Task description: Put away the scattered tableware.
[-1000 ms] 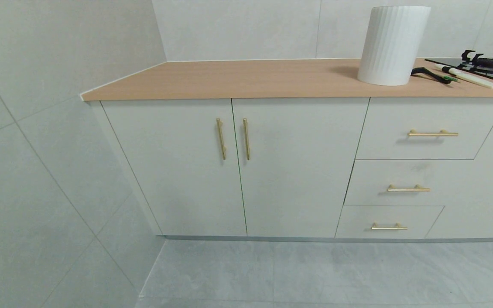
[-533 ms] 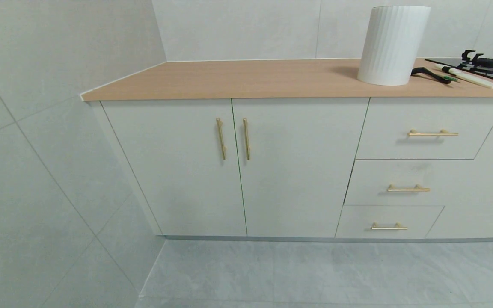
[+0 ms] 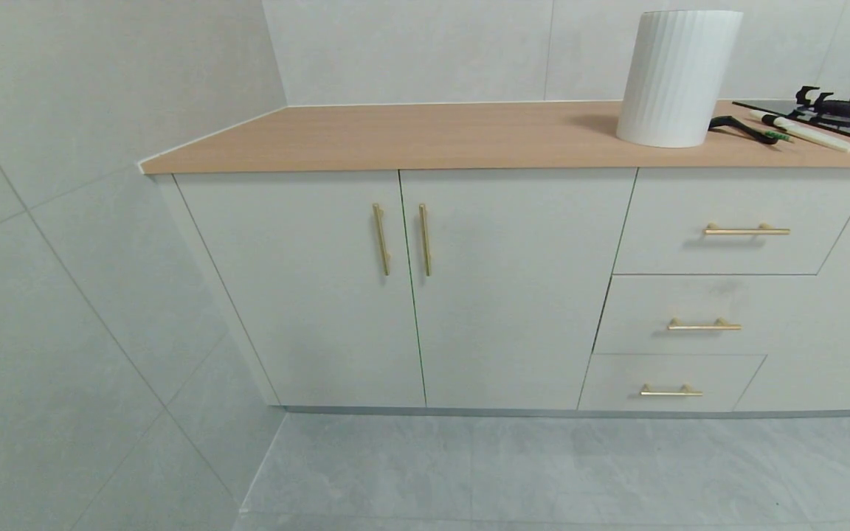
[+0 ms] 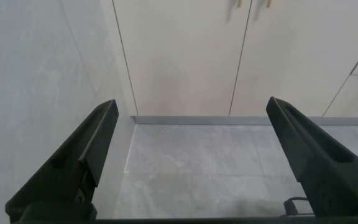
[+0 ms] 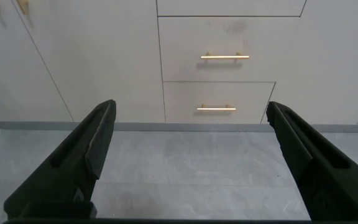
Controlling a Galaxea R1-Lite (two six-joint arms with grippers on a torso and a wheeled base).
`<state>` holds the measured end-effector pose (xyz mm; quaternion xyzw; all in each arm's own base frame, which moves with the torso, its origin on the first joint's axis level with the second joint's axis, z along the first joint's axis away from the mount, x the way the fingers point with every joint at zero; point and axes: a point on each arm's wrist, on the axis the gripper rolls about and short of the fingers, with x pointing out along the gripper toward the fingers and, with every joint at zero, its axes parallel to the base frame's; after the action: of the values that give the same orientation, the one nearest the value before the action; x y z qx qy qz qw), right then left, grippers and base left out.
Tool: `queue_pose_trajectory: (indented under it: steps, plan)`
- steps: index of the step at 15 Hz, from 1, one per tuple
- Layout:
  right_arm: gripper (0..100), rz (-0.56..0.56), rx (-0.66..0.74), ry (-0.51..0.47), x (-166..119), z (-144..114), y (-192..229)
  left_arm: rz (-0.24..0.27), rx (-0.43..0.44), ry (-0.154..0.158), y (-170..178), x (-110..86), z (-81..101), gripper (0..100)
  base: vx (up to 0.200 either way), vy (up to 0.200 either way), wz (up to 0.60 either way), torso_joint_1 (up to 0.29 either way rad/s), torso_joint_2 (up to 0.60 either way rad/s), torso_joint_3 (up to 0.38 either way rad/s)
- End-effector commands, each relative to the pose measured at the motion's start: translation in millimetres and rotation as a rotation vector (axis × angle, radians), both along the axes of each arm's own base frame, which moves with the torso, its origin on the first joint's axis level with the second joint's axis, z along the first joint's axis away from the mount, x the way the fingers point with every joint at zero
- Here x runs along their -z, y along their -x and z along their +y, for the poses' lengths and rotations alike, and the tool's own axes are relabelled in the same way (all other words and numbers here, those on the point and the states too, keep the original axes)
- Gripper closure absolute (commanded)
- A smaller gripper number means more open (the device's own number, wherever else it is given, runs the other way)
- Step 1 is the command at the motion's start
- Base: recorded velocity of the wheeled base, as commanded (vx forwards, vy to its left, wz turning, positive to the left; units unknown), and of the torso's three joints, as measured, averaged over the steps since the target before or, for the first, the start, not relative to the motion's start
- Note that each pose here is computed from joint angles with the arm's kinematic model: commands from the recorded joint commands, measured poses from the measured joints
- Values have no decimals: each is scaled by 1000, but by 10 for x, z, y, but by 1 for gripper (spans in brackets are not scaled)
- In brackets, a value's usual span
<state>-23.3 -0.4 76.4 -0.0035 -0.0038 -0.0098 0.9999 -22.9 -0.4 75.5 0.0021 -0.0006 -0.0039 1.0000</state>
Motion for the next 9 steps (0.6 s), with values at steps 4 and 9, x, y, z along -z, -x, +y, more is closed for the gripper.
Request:
queue_pose_trajectory:
  steps: [4, 9]
  plan:
    - [0, 5, 0, 1, 1, 0, -3, 0, -2, -3, -1, -2, 0, 0, 50, 0, 0, 2, 1, 1]
    - [0, 3, 0, 1, -1, 0, -3, 0, -2, -2, -1, -2, 0, 0, 200, 0, 0, 4, 3, 2]
